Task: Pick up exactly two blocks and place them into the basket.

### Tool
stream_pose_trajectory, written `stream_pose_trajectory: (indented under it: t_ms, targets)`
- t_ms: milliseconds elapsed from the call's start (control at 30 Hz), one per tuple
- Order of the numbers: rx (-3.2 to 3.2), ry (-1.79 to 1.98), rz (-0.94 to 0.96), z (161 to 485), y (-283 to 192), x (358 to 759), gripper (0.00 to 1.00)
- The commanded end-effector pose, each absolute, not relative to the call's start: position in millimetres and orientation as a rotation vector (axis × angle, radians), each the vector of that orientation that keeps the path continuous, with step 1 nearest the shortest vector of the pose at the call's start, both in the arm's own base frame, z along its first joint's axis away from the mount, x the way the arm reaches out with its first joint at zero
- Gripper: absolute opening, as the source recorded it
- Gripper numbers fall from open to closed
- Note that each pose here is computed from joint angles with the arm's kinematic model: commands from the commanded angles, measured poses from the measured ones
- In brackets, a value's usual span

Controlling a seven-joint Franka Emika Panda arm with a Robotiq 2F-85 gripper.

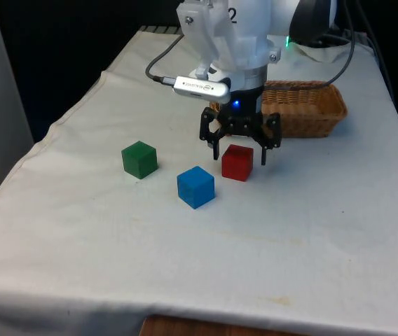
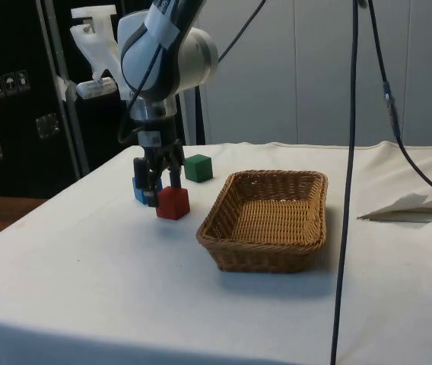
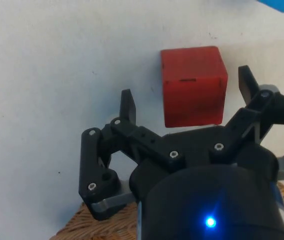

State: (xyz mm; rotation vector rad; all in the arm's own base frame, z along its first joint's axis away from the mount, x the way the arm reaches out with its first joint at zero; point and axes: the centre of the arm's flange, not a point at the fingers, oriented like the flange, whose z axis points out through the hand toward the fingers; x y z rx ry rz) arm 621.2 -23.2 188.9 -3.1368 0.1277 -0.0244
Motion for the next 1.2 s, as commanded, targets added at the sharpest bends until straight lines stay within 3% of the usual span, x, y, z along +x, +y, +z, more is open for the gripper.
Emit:
stream_pose_trajectory:
  t_ms: [0, 400, 433, 467, 600, 633, 733, 1167]
  targets:
    - [-3.136, 0.127, -0.028, 189, -23, 621, 1.00]
    - [-3.139, 0.129, -0.025, 189, -24, 621, 1.00]
    - [-3.139, 0.129, -0.025, 189, -24, 621, 0.96]
    - [-3.140, 0.128, -0.025, 189, -24, 621, 0.79]
    - [-3.140, 0.128, -0.025, 189, -24, 621, 0.34]
    - [-3.140, 0.128, -0.025, 189, -24, 621, 0.34]
    - [-3.140, 0.128, -0.026, 189, -24, 621, 0.00]
    - [-3.134, 0.130, -0.031, 198, -25, 621, 0.00]
